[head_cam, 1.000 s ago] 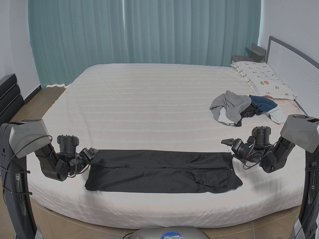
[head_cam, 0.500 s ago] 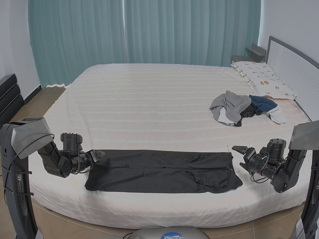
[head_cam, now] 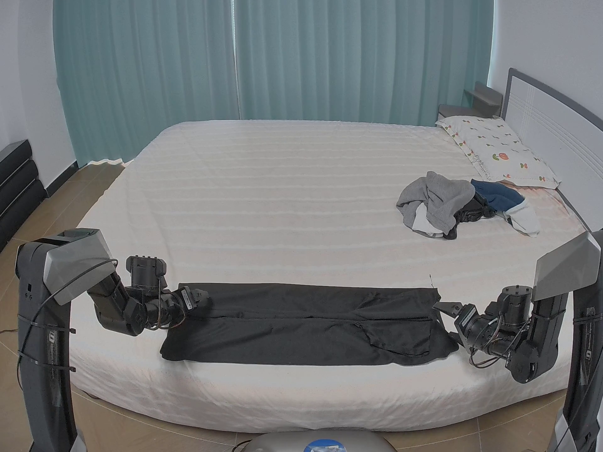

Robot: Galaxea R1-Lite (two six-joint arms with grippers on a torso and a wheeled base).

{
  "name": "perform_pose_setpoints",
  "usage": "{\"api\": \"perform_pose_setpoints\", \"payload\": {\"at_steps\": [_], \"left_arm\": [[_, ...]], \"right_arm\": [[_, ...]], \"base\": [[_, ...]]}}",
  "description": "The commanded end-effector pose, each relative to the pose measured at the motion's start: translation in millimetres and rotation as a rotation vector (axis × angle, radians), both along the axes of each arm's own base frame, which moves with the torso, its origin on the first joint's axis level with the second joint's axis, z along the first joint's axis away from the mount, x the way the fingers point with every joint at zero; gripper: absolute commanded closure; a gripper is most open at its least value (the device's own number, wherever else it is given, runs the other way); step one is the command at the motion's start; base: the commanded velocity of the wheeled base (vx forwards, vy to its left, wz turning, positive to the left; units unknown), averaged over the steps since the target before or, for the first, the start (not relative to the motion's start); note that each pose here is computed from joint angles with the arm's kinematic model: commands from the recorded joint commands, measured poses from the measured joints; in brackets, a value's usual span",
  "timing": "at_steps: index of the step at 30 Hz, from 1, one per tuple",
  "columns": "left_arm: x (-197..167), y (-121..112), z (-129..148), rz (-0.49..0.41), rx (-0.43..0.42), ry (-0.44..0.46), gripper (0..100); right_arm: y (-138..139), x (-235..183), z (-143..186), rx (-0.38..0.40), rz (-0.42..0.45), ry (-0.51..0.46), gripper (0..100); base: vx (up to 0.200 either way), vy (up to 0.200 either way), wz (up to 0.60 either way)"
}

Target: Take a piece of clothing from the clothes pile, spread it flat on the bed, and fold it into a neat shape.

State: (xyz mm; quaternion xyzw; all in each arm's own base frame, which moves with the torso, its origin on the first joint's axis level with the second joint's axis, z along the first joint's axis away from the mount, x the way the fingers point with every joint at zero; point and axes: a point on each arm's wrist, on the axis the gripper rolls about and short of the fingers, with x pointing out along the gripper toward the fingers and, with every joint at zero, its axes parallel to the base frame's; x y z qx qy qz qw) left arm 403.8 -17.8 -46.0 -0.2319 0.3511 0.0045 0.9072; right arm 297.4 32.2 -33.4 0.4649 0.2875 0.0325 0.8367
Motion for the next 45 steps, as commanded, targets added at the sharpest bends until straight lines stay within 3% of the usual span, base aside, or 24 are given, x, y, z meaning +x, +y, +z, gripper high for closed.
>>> {"api": "perform_pose_setpoints", "payload": {"at_steps": [1, 4, 5, 28, 37, 45], "left_arm": [[-2.0, 0.2, -10.6, 0.0, 0.001, 0.026, 0], [-2.6, 0.2, -10.5, 0.001, 0.002, 0.027, 0], [-2.9, 0.8, -10.1, 0.003, 0.002, 0.027, 100], [-13.5, 3.6, 1.6, 0.025, -0.015, 0.018, 100], [-10.6, 3.6, 3.2, 0.036, -0.028, 0.009, 100], [1.0, 1.5, 13.3, 0.097, -0.108, -0.039, 100]], "right_arm": [[1.2, -0.5, -4.8, -0.002, 0.005, 0.006, 0], [1.2, -0.5, -4.8, -0.002, 0.005, 0.006, 0], [1.2, -0.5, -4.8, -0.002, 0.005, 0.006, 0], [1.2, -0.9, -5.0, -0.004, 0.006, 0.007, 0], [1.2, -0.9, -5.0, -0.004, 0.006, 0.007, 0], [1.2, -0.6, -5.3, -0.005, 0.006, 0.007, 0]], "base": [[0.0, 0.0, 0.0], [0.0, 0.0, 0.0], [0.0, 0.0, 0.0], [0.0, 0.0, 0.0], [-0.133, 0.0, 0.0], [0.0, 0.0, 0.0]]}}
